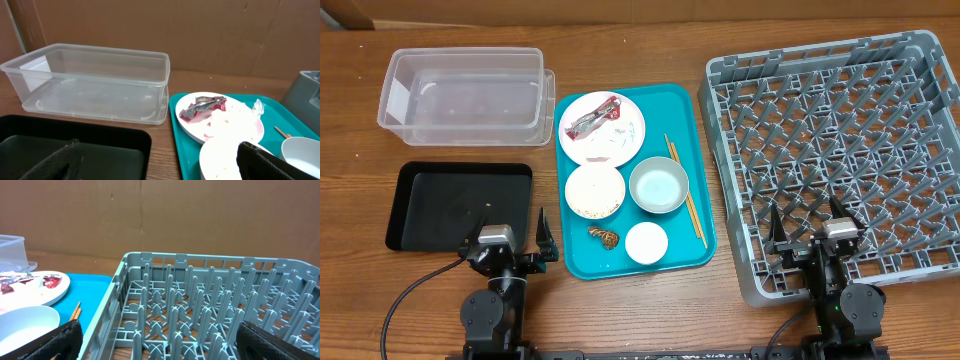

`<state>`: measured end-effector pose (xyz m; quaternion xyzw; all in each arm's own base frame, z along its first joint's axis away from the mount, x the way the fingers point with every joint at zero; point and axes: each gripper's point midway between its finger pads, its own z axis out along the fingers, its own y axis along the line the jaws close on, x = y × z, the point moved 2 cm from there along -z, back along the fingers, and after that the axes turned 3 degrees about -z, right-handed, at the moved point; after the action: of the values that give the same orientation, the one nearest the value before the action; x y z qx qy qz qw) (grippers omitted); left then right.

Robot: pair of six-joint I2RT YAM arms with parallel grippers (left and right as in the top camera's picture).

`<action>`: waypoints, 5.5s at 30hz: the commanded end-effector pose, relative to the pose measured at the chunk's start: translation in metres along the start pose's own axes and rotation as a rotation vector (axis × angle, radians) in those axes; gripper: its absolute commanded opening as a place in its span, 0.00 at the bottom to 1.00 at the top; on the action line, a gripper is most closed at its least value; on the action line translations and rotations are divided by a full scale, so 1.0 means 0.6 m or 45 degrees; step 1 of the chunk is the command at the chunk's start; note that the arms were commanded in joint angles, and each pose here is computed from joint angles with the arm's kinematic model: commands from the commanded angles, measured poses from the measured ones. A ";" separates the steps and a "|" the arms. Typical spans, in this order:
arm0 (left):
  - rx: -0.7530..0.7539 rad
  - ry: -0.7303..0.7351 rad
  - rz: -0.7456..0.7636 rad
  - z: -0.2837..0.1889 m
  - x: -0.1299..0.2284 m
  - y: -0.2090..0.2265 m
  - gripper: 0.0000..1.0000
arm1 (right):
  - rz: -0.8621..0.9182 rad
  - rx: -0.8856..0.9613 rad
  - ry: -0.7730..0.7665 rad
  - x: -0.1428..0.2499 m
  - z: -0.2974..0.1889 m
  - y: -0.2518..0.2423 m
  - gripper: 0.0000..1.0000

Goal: Sort waste into correct bins and load items into the dishwasher

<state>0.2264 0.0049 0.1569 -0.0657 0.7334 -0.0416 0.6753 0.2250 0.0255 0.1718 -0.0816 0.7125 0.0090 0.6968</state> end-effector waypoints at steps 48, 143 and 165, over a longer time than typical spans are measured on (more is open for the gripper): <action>0.117 0.738 -0.056 0.043 -0.083 -0.060 1.00 | 0.414 -0.050 0.812 -0.083 0.049 0.006 1.00; 0.274 1.277 0.602 0.421 0.128 -0.147 0.48 | 0.460 -0.118 1.064 -0.046 0.050 0.026 1.00; 0.266 1.306 0.591 0.412 0.131 -0.145 0.04 | 0.460 -0.118 1.064 -0.046 0.050 0.026 1.00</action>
<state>0.4681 -0.0830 0.0719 0.1987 0.9523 0.0092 0.2312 0.2497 0.0475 0.1840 0.0156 0.9404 0.1242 0.3161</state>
